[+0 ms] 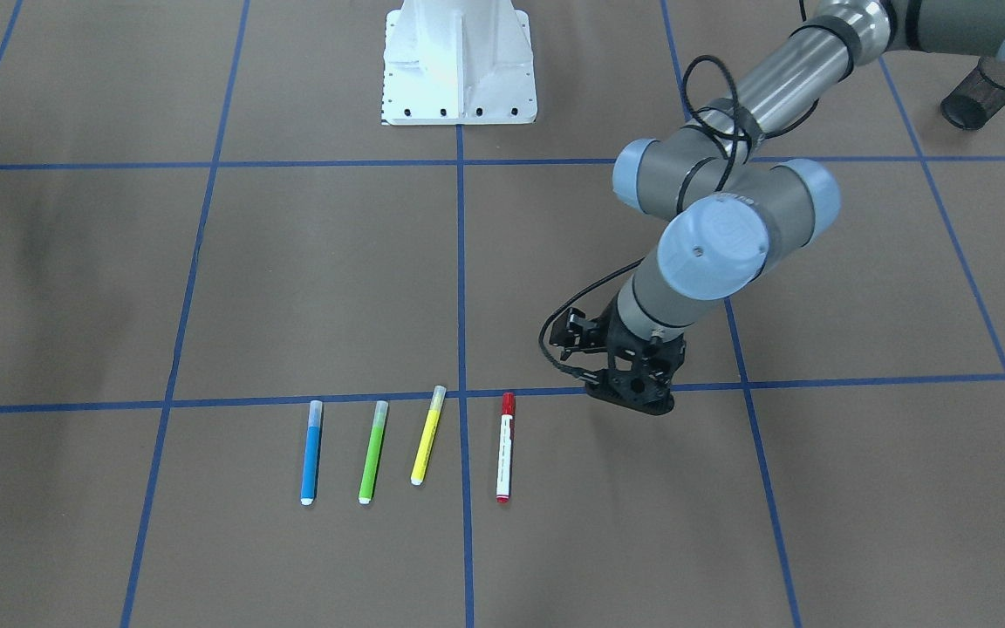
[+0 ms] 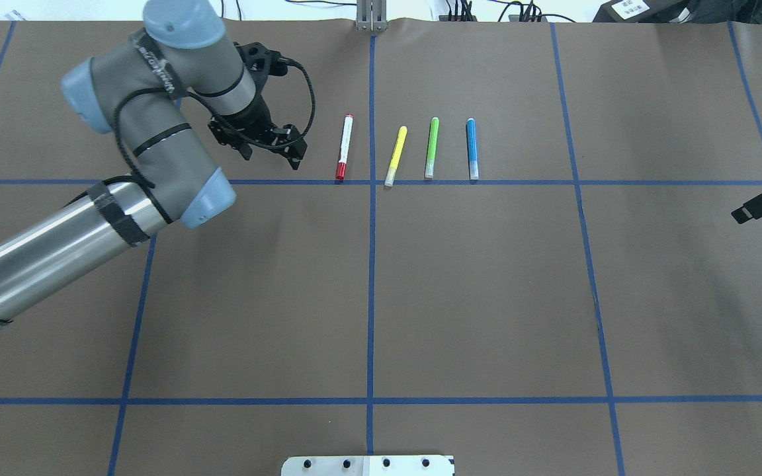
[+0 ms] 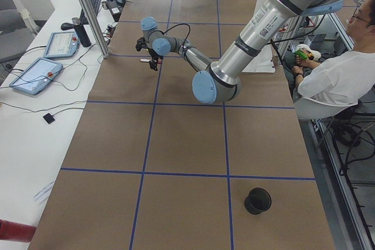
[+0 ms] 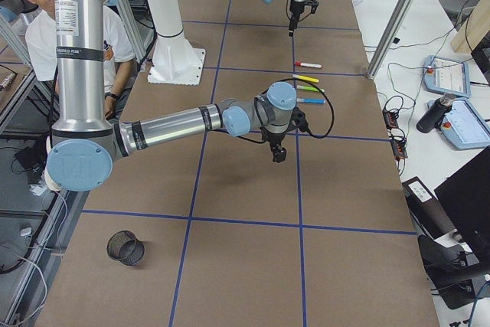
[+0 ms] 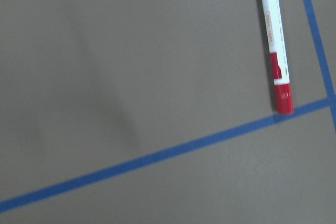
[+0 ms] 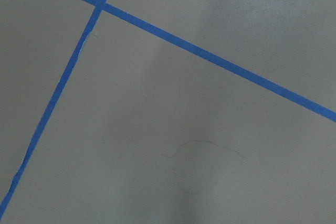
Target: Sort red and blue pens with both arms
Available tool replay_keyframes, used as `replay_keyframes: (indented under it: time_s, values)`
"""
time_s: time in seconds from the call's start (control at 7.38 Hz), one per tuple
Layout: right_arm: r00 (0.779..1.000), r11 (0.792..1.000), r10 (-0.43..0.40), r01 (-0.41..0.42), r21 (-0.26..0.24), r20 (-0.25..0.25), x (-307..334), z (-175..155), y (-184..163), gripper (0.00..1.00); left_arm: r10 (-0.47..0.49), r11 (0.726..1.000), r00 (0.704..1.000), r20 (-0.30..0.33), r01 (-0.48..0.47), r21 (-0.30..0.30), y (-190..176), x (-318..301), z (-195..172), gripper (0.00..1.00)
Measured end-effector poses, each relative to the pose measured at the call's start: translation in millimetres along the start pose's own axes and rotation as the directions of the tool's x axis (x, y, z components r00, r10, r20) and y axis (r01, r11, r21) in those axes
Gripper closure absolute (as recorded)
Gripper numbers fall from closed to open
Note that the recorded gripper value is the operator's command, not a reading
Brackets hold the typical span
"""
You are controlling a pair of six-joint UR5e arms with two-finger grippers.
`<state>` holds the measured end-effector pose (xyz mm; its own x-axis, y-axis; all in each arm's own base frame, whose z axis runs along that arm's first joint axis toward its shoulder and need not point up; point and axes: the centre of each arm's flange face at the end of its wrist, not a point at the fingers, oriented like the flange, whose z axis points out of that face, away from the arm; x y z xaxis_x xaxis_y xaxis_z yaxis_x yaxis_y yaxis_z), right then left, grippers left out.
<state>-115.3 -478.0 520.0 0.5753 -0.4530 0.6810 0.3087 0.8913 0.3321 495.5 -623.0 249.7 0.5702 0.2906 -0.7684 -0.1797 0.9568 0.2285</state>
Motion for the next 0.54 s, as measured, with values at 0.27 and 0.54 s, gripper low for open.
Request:
replay_keyframes:
  time_s: [0.27, 0.54]
  values:
    - [1.0, 1.0, -0.007, 0.007, 0.004, -0.001, -3, -1, -5, 0.0, 0.025, 0.999, 0.998, 0.052, -0.027, 0.026, -27, 52, 21, 0.14]
    - [1.0, 1.0, -0.01, 0.01, 0.003, -0.001, -4, 0, -7, 0.0, 0.039, 0.998, 0.995, 0.094, -0.044, 0.052, -41, 76, 35, 0.26]
